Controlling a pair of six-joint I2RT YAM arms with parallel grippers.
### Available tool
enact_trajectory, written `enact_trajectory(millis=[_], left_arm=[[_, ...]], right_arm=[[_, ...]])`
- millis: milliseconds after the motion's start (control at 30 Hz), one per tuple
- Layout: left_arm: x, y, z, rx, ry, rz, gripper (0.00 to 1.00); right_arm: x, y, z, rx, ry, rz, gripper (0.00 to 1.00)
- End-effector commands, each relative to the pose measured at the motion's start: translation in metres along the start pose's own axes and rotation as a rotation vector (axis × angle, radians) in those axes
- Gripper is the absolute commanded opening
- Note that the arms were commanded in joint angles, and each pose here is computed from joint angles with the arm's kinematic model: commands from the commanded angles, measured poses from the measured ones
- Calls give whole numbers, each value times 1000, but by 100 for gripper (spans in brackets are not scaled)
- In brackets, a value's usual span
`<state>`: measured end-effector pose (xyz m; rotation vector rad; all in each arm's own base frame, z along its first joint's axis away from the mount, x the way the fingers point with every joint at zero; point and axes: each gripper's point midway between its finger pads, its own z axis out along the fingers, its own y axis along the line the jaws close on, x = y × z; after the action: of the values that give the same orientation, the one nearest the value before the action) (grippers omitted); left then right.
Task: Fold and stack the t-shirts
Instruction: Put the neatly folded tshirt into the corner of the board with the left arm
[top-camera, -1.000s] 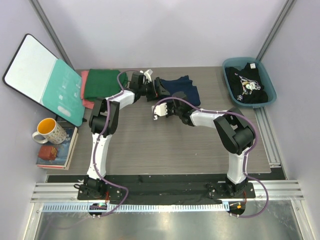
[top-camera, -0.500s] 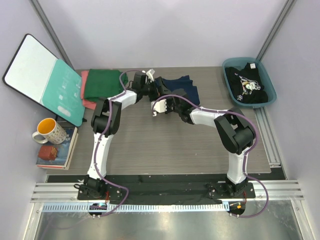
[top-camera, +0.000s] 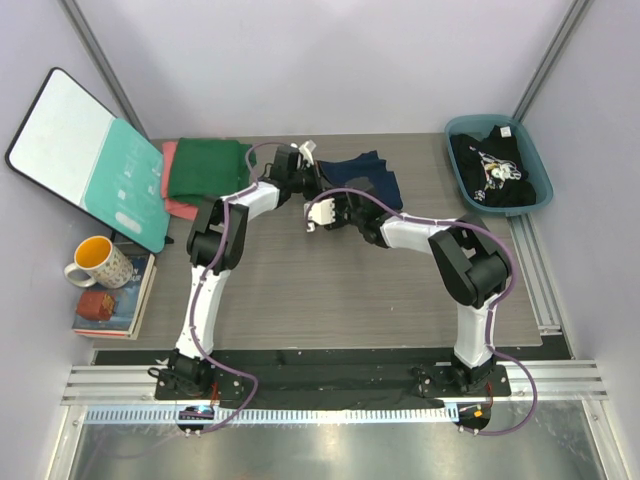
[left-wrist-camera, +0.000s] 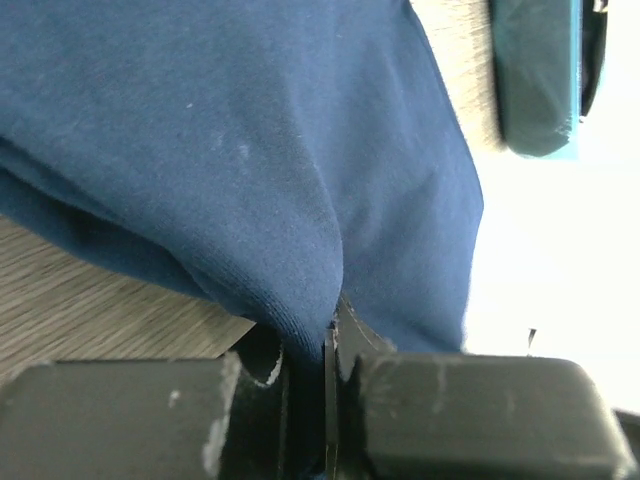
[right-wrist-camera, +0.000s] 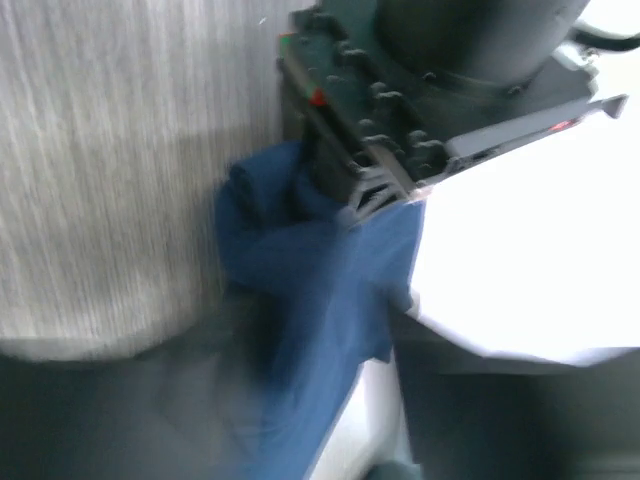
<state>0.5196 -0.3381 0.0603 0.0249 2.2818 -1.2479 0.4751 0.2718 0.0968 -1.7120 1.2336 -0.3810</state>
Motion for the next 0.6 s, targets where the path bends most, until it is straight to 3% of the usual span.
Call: enact_trajectory(millis=[0, 133, 367, 567], left_arm=[[-9, -6, -4, -20, -18, 55, 0], [-15, -11, -17, -63, -5, 108, 0], [-33, -12, -45, -124, 22, 210, 0], [-49, -9, -69, -155, 30, 262, 0]], right_arm=[[-13, -43, -10, 128, -42, 10, 97], [-21, -34, -20, 31, -66, 97, 100], [-31, -30, -81, -73, -171, 270, 100], [1, 9, -121, -289, -108, 385, 100]])
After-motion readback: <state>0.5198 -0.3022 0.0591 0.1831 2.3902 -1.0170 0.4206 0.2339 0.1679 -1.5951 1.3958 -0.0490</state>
